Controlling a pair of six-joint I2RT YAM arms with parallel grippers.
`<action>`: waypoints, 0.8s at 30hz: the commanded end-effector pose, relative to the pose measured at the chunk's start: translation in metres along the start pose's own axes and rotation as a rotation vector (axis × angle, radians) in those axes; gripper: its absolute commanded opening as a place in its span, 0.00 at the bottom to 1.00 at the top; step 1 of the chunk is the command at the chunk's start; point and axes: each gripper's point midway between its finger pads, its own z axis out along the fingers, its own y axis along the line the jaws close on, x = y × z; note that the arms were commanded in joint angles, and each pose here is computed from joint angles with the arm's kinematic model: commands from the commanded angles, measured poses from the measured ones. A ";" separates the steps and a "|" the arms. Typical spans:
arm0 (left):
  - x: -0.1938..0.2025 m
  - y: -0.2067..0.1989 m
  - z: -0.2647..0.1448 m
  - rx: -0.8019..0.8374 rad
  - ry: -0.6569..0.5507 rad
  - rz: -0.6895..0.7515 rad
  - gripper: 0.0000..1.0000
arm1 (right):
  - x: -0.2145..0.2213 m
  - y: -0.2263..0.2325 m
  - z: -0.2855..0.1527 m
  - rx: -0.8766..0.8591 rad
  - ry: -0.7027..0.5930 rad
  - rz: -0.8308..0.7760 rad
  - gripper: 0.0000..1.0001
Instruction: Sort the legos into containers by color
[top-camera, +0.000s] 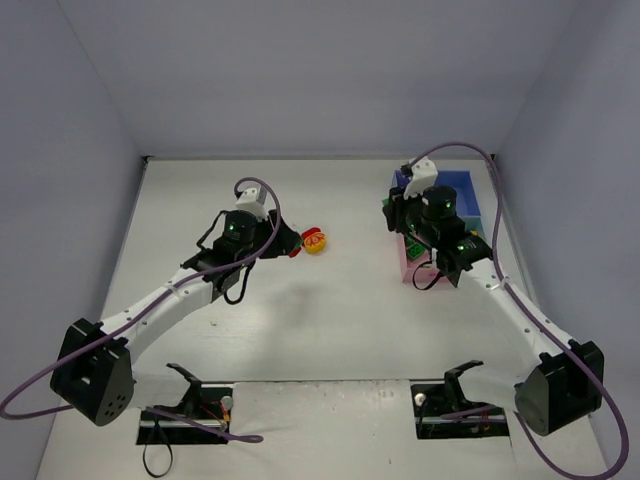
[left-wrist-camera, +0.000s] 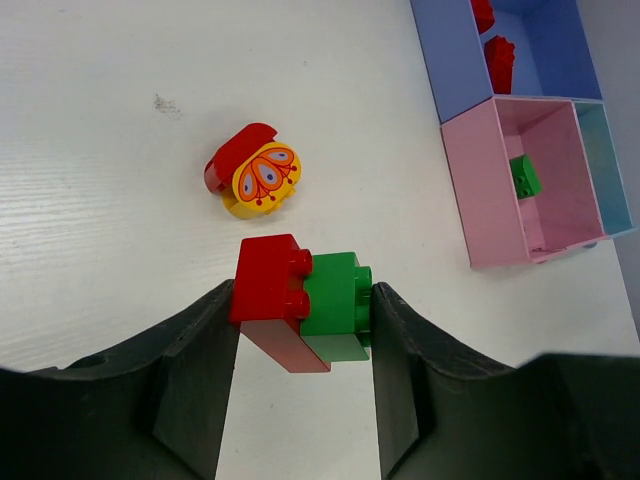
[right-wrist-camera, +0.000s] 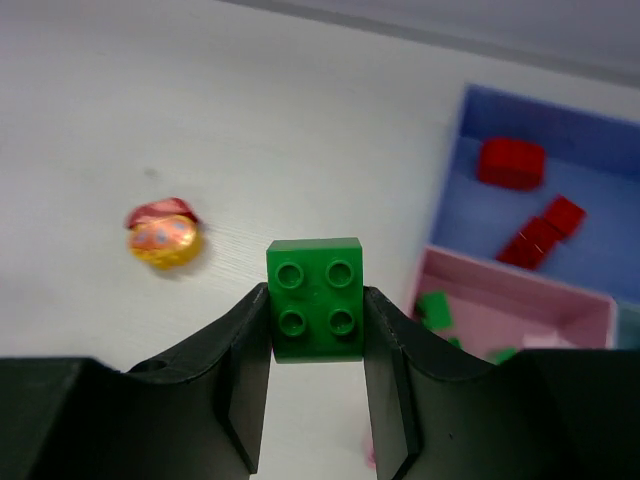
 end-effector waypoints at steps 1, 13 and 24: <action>-0.038 -0.027 -0.013 0.085 -0.104 -0.005 0.14 | 0.039 -0.070 -0.011 0.362 0.112 0.038 0.00; -0.039 -0.054 -0.019 0.190 -0.055 -0.056 0.14 | 0.123 -0.144 0.009 0.513 0.320 0.289 0.26; -0.041 -0.065 -0.026 0.232 -0.039 -0.075 0.15 | 0.067 -0.102 0.013 0.290 0.187 0.241 0.67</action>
